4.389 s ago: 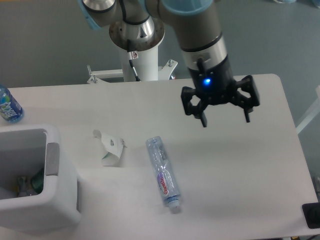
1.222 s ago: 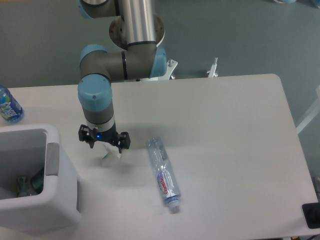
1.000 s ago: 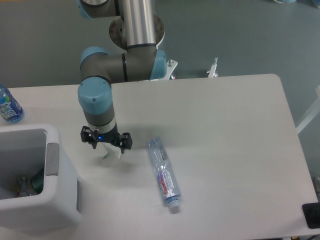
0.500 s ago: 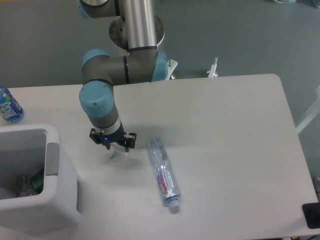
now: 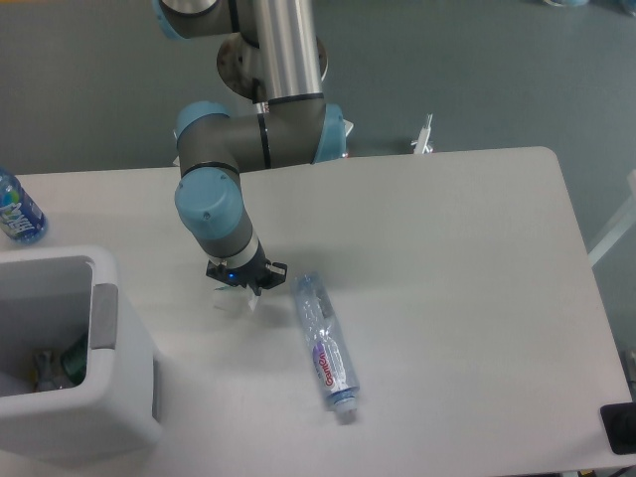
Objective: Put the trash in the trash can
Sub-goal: 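Lower the gripper onto the white paper and close on it, then lift the paper and carry it over the white trash bin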
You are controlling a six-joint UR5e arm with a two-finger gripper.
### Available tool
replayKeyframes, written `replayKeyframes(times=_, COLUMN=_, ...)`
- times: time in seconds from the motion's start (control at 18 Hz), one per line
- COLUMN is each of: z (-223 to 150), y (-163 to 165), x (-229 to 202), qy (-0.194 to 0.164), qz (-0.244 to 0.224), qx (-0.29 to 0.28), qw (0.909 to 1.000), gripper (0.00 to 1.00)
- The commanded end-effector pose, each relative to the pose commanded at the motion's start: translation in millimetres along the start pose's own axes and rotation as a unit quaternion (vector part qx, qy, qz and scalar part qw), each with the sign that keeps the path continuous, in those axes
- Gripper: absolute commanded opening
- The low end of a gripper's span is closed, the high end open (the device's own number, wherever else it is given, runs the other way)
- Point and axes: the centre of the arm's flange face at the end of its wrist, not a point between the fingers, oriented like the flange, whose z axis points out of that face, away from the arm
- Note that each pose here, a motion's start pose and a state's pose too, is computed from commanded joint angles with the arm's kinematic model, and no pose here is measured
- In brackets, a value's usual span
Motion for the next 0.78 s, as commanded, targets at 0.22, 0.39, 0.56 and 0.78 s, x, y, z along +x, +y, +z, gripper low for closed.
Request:
replayKeyframes(times=0.22, z=-52.4, y=10.2, x=-25.3, qy=0.026, qz=-0.017, qx=0.059, qw=0.9978, gripper=0.00)
replayKeyframes(times=0.39, z=-113.1, y=9.2, x=-54.3, qy=0.071, qz=-0.055, qx=0.141, qw=0.9859, gripper=0.00)
replayKeyframes(times=0.56, z=-192.3, y=17.4, x=-97.5, qy=0.112, qz=-0.124, qx=0.237, qw=0.9571, gripper=0.00)
replayKeyframes(times=0.78, z=-268.4, y=19.0, x=-139.4, qy=0.174, qz=-0.213, qx=0.319, qw=0.9071, gripper=0.00)
